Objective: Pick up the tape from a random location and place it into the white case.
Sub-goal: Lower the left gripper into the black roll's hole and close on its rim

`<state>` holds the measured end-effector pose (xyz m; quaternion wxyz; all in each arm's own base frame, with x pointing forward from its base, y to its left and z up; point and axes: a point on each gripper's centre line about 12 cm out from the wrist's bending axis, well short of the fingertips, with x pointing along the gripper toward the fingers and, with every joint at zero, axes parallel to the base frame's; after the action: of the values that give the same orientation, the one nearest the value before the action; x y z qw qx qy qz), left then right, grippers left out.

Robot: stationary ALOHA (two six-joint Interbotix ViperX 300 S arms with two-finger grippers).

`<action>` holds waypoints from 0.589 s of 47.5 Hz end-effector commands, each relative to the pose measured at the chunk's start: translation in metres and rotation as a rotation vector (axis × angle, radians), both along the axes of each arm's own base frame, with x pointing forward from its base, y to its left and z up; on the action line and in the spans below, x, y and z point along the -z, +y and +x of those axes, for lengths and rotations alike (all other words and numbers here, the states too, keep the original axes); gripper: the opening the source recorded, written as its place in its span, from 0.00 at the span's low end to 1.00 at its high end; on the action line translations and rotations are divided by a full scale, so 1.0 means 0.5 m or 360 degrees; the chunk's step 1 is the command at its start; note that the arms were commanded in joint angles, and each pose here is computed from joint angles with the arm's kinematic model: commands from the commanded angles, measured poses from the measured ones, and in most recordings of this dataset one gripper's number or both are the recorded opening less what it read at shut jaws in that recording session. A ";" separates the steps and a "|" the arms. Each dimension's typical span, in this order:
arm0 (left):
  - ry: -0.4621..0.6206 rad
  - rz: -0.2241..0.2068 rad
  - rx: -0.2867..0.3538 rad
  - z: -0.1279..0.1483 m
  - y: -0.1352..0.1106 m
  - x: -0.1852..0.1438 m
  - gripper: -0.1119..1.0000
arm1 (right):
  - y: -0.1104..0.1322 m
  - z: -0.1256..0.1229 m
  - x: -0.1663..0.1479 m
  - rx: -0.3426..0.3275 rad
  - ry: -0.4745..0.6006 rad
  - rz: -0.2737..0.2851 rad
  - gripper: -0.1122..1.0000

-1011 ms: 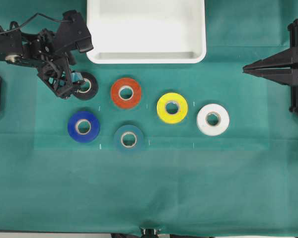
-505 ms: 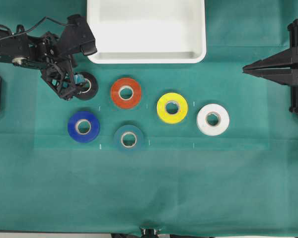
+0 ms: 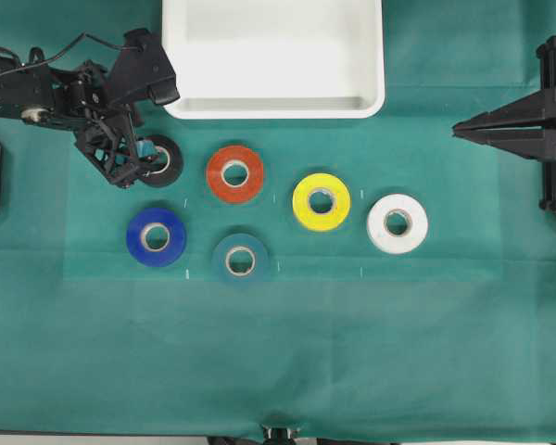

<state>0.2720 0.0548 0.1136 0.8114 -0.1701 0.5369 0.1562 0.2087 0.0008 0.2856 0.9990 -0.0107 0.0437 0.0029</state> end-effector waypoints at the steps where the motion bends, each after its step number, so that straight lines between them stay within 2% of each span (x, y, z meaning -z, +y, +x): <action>1: -0.0037 0.0012 0.0008 0.008 0.001 -0.011 0.79 | 0.001 0.005 -0.016 -0.0003 -0.0032 -0.0005 0.10; 4: -0.0038 0.0011 0.0009 0.008 0.001 -0.011 0.74 | 0.000 0.005 -0.016 -0.0001 -0.0032 -0.0005 0.10; 6: -0.0038 0.0011 0.0009 0.008 0.001 -0.011 0.68 | 0.001 0.005 -0.016 -0.0003 -0.0032 -0.0005 0.10; 13: -0.0042 0.0014 0.0015 0.011 0.001 -0.014 0.34 | 0.000 0.005 -0.017 -0.0001 -0.0029 -0.0005 0.10; 15: -0.0044 0.0016 0.0018 0.012 0.001 -0.014 0.28 | 0.000 0.005 -0.017 -0.0001 -0.0029 -0.0005 0.10; 28: -0.0044 0.0017 0.0027 0.012 -0.002 -0.016 0.28 | 0.000 0.005 -0.017 -0.0001 -0.0029 -0.0005 0.10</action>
<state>0.2725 0.0531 0.1138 0.8121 -0.1654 0.5386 0.1516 0.2087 0.0009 0.2854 0.9989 -0.0115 0.0444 0.0030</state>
